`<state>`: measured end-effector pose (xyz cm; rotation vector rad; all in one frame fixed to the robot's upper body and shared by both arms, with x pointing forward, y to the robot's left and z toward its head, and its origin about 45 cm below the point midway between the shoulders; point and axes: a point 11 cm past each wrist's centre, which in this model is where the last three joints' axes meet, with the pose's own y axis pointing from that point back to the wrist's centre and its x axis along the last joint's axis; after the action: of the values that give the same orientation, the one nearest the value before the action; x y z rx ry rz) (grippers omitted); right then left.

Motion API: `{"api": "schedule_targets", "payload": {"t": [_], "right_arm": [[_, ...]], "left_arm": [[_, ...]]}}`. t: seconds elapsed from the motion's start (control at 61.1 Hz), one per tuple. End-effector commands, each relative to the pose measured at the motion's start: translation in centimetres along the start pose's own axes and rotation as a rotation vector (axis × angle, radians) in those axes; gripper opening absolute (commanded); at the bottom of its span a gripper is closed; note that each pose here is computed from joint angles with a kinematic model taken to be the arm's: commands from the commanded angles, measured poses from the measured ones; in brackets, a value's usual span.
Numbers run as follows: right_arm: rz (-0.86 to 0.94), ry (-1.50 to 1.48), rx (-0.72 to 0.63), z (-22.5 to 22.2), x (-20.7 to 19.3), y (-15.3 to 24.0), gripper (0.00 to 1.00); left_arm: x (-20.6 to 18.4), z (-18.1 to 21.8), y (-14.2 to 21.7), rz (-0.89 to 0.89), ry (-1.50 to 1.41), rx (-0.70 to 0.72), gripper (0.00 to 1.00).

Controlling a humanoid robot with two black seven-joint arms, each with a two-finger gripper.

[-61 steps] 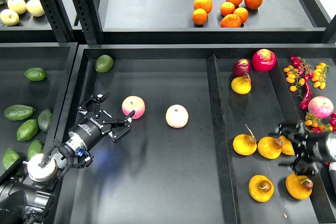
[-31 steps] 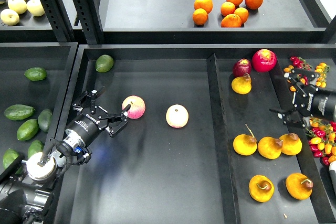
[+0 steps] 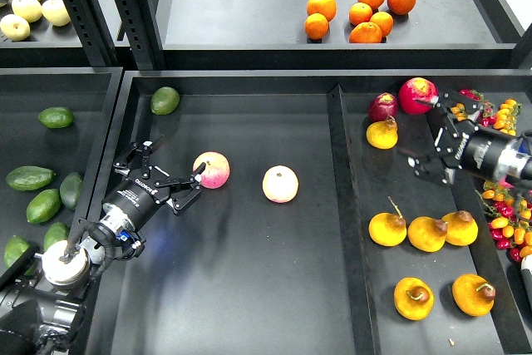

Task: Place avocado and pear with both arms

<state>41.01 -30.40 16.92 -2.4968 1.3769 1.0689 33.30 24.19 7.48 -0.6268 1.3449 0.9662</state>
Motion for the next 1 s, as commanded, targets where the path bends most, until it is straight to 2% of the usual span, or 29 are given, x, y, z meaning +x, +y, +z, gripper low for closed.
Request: {"api": "schedule_targets", "payload": {"t": [0.0, 0.327, 0.507, 0.982], "right_arm": [[-0.037, -0.124, 0.068, 2.6, -1.1, -1.8, 0.99], [-0.061, -0.326, 0.145, 6.4, -3.0, -5.1, 0.99], [-0.061, -0.407, 0.124, 9.6, -4.1, -6.5, 0.99], [0.097, -0.461, 0.247, 11.1, 0.4, -3.7, 0.99]], "left_arm": [[-0.2, 0.0, -0.1, -0.005, -0.001, 0.000, 0.99], [-0.2, 0.1, -0.1, -0.006, -0.001, -0.008, 0.99], [-0.3, 0.2, -0.1, -0.008, -0.002, -0.014, 0.99], [-0.3, 0.4, -0.3, -0.007, -0.003, -0.027, 0.99]]}}
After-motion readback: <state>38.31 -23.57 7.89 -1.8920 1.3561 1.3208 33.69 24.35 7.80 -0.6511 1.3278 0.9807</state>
